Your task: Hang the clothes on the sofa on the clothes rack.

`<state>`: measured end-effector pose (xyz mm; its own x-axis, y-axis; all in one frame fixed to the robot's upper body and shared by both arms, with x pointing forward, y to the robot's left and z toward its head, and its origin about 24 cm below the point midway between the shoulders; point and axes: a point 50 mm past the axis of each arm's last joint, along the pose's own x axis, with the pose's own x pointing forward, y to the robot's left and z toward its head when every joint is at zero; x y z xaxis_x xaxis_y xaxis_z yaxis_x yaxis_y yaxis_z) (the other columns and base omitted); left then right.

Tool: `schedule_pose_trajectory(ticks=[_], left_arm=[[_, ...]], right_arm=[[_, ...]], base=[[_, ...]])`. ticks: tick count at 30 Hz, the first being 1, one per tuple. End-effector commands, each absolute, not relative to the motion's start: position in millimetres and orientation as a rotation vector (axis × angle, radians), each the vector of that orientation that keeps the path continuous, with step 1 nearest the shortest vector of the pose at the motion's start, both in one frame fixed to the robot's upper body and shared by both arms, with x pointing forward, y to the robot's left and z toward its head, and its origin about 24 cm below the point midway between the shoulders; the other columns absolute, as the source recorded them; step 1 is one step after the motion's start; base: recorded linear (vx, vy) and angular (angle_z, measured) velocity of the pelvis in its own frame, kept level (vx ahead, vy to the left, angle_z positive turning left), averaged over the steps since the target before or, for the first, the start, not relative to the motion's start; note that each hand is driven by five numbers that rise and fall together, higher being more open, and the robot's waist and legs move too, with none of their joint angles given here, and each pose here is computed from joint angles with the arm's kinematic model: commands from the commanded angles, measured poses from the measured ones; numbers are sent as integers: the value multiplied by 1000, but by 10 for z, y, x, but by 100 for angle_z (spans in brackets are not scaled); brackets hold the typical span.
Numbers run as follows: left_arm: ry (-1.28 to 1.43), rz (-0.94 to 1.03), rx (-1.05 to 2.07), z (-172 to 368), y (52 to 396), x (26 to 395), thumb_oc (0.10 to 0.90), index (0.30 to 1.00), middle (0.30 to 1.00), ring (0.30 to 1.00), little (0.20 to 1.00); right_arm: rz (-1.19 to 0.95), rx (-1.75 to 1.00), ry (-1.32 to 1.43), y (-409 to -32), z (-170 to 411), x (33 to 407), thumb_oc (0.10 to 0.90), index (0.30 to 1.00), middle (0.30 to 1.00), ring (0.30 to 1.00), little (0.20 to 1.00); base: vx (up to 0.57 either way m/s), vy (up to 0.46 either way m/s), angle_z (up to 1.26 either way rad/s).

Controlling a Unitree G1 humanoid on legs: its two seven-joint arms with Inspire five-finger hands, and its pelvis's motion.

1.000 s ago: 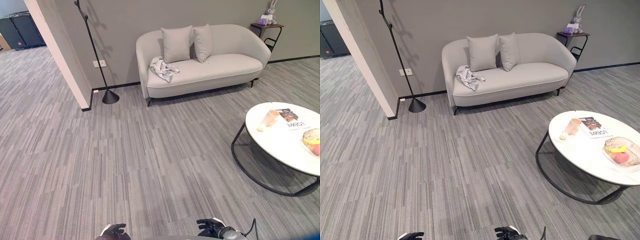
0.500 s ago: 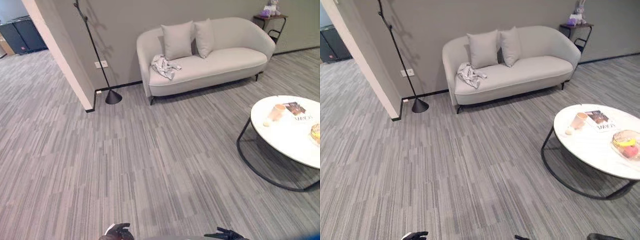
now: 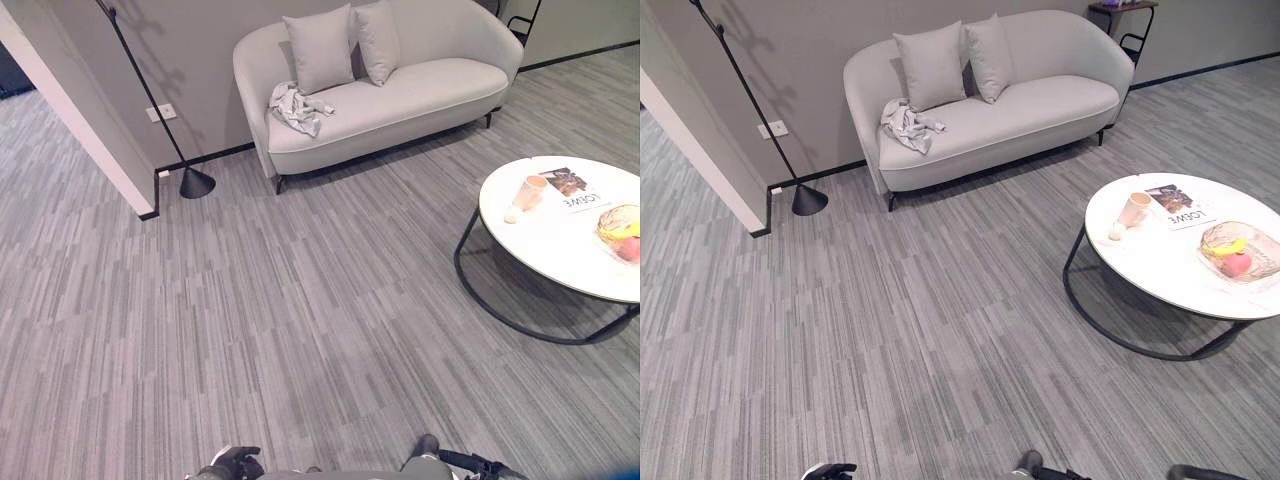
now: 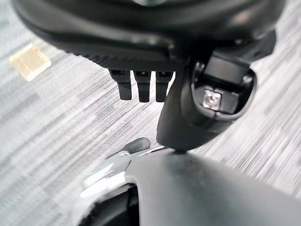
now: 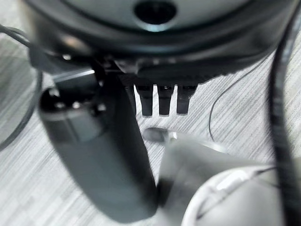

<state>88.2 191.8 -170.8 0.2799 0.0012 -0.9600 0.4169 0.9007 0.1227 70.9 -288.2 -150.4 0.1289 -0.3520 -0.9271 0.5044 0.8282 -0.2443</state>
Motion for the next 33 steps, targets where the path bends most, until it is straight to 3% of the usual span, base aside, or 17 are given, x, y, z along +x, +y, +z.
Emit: schedule_pose_trajectory(ticks=[1, 6, 8, 14, 17, 20, 21, 25, 29, 33], left_arm=[[1266, -481, 391, -1748, 1636, 773, 800, 900, 900, 900, 900], [1274, -489, 401, -1748, 1674, 764, 800, 900, 900, 900, 900], [1239, -429, 373, -1727, 1702, 850, 800, 900, 900, 900, 900], [1108, -269, 324, -1629, 1777, 1188, 800, 900, 900, 900, 900], [1018, -150, 283, -1547, 1893, 1352, 800, 900, 900, 900, 900], [1023, -74, 243, -1545, 1976, 1323, 800, 900, 900, 900, 900], [1095, 101, 157, -1592, 2166, 1118, 800, 900, 900, 900, 900], [1152, 153, 115, -1629, 2219, 966, 800, 900, 900, 900, 900], [1357, 276, 14, -1715, 2323, 369, 800, 900, 900, 900, 900], [1343, 234, 75, -1693, 2392, 414, 800, 900, 900, 900, 900]], right_arm=[[-568, 124, 1571, -2632, -1610, 166, 800, 900, 900, 900, 900], [-499, 120, 1603, -2552, -1632, 120, 800, 900, 900, 900, 900], [-394, -11, 1570, -2584, -1630, 259, 800, 900, 900, 900, 900], [-202, -188, 1329, -2529, -1582, 939, 800, 900, 900, 900, 900], [-78, -360, 1135, -2486, -1429, 1488, 800, 900, 900, 900, 900], [-55, -361, 1113, -2436, -1426, 1524, 800, 900, 900, 900, 900], [74, -378, 1094, -2219, -1467, 1535, 800, 900, 900, 900, 900], [161, -386, 1088, -2048, -1500, 1526, 800, 900, 900, 900, 900], [232, -200, 1162, -1663, -1639, 1244, 800, 900, 900, 900, 900], [212, -174, 1207, -1689, -1675, 1117, 800, 900, 900, 900, 900]], base=[[663, -293, -7], [413, -227, 8], [533, -413, -13], [298, -290, -24], [300, -179, -24], [267, 36, 15], [374, 47, 13], [333, 50, 38], [681, 150, 12], [554, 333, -14]])
